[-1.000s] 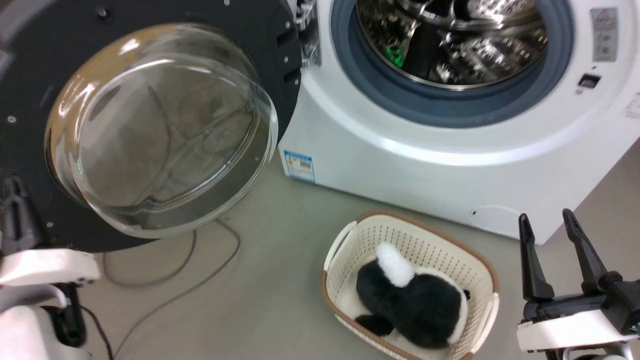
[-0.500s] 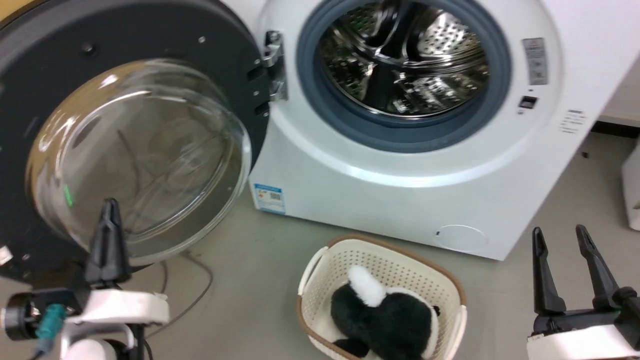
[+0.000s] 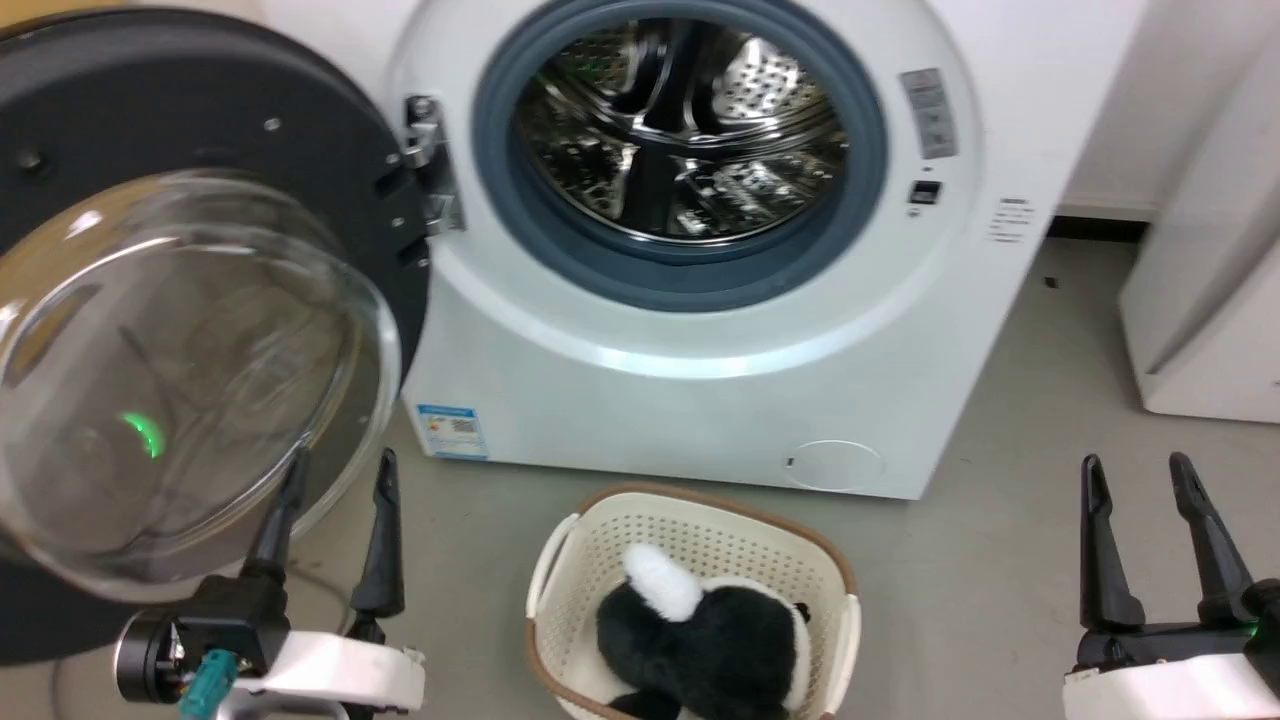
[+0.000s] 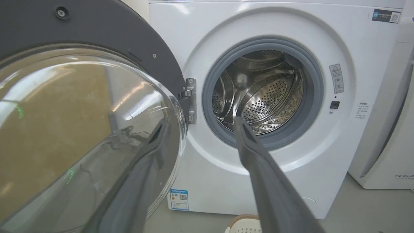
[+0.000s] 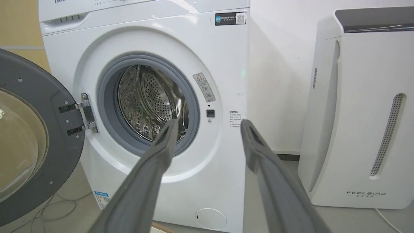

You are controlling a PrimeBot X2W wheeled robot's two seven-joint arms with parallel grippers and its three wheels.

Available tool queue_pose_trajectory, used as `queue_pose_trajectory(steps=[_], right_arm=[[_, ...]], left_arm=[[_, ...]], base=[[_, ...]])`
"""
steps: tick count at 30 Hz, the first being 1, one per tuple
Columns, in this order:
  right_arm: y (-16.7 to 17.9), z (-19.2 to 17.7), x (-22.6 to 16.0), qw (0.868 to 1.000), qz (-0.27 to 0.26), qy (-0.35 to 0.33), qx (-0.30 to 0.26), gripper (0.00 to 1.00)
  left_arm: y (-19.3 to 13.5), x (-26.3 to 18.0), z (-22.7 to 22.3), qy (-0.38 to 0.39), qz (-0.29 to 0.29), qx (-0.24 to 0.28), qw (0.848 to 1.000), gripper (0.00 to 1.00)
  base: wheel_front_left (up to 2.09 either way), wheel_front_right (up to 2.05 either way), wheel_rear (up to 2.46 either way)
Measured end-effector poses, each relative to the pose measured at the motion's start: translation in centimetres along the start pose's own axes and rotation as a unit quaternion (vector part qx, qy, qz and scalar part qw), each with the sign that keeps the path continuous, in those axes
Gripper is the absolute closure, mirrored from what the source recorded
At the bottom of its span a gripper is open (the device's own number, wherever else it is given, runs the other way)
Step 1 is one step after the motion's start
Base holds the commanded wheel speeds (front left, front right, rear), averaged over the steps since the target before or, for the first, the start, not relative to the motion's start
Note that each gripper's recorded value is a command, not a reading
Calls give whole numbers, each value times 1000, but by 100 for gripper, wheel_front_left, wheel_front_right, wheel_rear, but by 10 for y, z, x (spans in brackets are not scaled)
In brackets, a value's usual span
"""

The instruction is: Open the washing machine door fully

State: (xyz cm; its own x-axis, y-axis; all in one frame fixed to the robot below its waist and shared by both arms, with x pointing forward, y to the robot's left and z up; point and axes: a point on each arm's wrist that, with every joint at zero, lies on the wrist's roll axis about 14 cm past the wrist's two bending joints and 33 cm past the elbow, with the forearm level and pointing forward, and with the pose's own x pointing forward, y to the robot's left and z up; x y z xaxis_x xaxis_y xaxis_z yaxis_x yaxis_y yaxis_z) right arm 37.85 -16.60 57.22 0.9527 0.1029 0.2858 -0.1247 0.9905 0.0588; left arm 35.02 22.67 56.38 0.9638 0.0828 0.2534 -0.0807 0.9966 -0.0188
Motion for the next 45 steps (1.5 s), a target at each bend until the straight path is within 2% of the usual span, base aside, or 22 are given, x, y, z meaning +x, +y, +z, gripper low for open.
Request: queue_pose_trajectory(steps=[13,14,45], right_arm=[[-29,3,-39,999,-51,11,-5,0],[-30,2,-40,999,-52,12,-6,100],[-24,-9,-38,998,-41,45,-11,100]], left_arm=[[-36,-2,-18,26,-33,-1,999,0],[-37,-2,-19,27,-34,-2,999,100],[-40,-2,-27,55,-39,2,998,100]], base=[[0,0,0],[0,0,0],[0,0,0]])
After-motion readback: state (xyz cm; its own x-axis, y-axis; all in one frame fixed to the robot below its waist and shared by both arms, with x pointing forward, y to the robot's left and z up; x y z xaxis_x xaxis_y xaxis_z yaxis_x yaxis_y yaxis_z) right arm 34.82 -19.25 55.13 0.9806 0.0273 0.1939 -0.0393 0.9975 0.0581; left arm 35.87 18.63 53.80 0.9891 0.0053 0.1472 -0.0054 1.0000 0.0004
